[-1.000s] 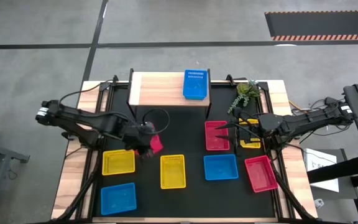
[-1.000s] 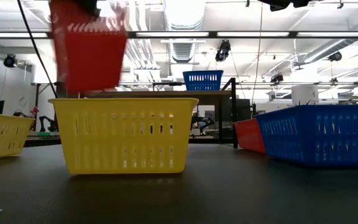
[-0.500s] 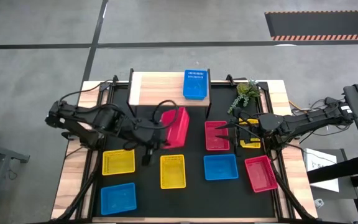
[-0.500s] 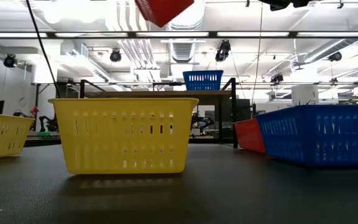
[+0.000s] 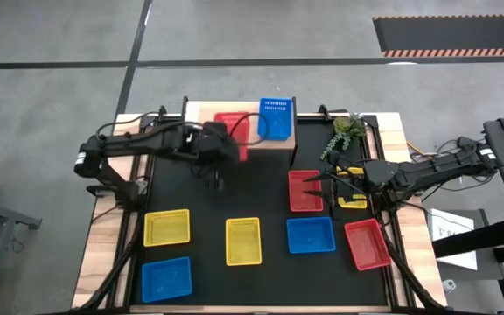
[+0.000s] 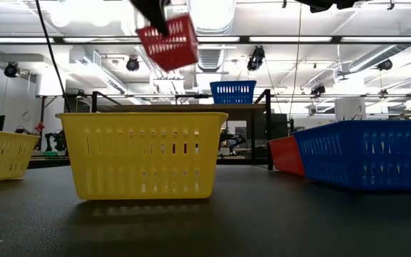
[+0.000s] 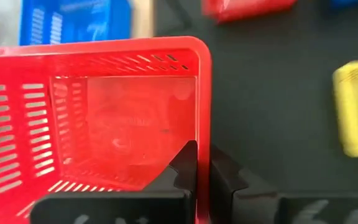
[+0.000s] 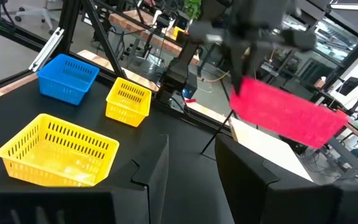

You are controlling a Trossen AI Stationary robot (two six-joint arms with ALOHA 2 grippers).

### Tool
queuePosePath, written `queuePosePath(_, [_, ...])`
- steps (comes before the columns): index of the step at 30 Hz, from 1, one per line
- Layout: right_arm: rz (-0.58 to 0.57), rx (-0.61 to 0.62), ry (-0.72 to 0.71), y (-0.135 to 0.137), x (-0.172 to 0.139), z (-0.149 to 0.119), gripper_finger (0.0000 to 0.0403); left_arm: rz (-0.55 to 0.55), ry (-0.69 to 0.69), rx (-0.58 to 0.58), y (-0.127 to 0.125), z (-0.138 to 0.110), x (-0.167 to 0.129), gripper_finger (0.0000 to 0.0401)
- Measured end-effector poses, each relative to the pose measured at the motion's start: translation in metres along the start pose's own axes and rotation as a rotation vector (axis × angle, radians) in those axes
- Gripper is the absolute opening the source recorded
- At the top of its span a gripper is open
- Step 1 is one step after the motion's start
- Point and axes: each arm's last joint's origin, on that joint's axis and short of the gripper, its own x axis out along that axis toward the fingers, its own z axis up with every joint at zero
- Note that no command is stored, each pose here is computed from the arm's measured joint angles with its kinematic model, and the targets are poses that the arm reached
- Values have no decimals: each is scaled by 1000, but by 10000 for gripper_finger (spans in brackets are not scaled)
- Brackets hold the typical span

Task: Stack baskets on shelf by color
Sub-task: Put the left red bin on the shelf

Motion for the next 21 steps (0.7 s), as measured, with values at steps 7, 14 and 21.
queuePosePath(7, [1,0,2,0,0,0,125,36,146,37,30,-23,34,0])
queuePosePath(14, [1,0,3,0,0,0,125,30,252,57,51,-47,59,0])
queuePosePath(21, [2,-1,4,0,0,0,125,20,280,36,65,-61,71,0])
